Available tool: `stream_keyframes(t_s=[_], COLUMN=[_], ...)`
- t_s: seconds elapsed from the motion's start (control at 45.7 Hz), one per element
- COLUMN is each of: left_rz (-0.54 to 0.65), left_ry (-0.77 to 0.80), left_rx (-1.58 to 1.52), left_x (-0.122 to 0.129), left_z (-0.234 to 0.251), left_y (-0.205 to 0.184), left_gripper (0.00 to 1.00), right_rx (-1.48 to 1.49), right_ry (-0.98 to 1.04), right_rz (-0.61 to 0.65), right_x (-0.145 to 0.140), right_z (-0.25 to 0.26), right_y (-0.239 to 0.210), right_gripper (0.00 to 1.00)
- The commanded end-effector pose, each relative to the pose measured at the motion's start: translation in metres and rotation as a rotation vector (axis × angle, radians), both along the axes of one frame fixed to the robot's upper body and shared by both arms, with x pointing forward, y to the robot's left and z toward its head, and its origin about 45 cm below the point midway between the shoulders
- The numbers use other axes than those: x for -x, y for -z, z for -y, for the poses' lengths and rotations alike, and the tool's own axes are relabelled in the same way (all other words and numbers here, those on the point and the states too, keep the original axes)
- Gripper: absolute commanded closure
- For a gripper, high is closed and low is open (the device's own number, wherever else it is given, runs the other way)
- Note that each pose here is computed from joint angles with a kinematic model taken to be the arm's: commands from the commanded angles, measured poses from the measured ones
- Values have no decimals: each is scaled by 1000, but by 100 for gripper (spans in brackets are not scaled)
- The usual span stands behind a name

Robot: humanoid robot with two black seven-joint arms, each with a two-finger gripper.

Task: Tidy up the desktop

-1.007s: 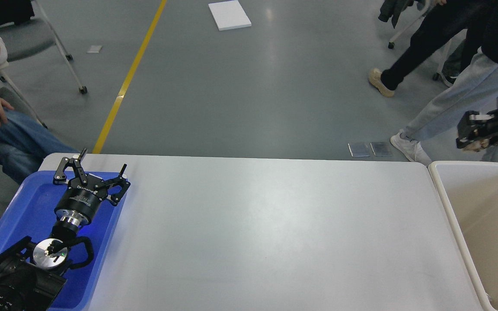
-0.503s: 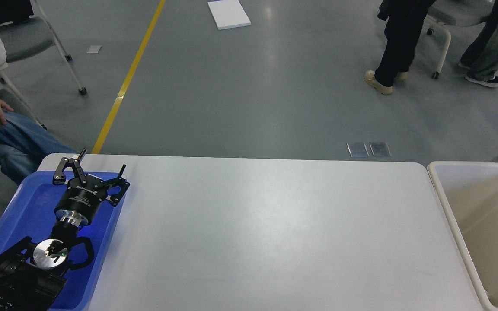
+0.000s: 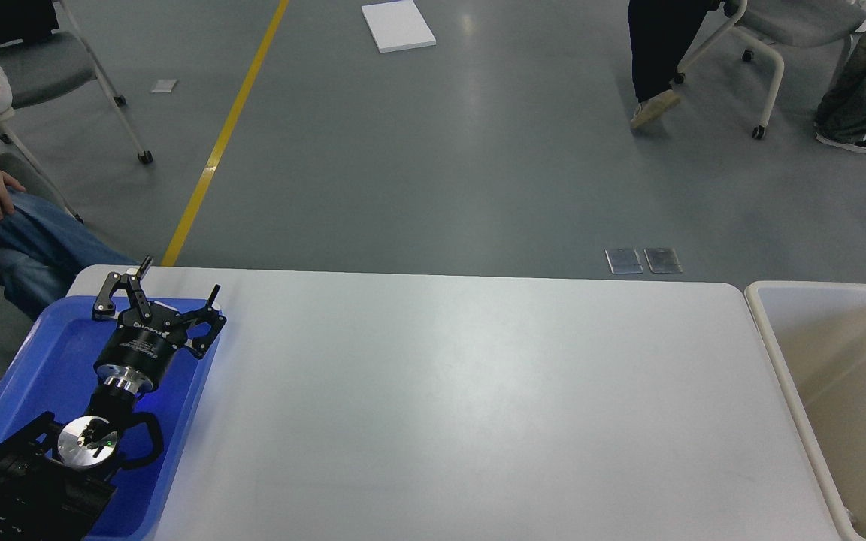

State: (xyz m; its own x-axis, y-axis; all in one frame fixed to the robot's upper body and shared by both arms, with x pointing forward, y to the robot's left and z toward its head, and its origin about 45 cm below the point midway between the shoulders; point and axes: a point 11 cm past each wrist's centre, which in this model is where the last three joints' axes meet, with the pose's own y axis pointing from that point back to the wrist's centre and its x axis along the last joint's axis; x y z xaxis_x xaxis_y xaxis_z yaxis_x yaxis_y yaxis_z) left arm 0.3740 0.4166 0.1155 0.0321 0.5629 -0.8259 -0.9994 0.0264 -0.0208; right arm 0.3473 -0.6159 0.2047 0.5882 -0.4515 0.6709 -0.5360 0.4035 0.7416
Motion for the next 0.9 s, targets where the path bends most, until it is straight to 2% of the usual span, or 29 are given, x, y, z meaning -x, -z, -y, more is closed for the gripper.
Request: stream_keyframes(t_s=[0.0, 0.197, 0.285, 0.416, 0.481, 0.657, 0.875], left_rz=[1, 0, -1, 0, -1, 0, 0], left_ry=[-1, 0, -1, 0, -1, 0, 0], left_rx=[0, 0, 0, 0, 0, 0, 0], left_x=[0, 0, 0, 0, 0, 0, 0], left_z=[0, 0, 0, 0, 0, 0, 0], left_y=[0, 0, 0, 0, 0, 0, 0], left_gripper=[0, 0, 0, 0, 0, 0, 0], right_rx=[18, -12, -5, 8, 11, 31, 22], right_ry=[-3, -26, -41, -44, -45, -47, -28], right_rz=[11, 22, 38, 60, 64, 96, 156], right_x=[18, 24, 22, 19, 19, 14, -4], right_z=[-20, -51, -58, -58, -58, -55, -48], right_y=[64, 106, 112, 110, 110, 103, 75], right_gripper=[100, 100, 72, 46, 38, 3, 0])
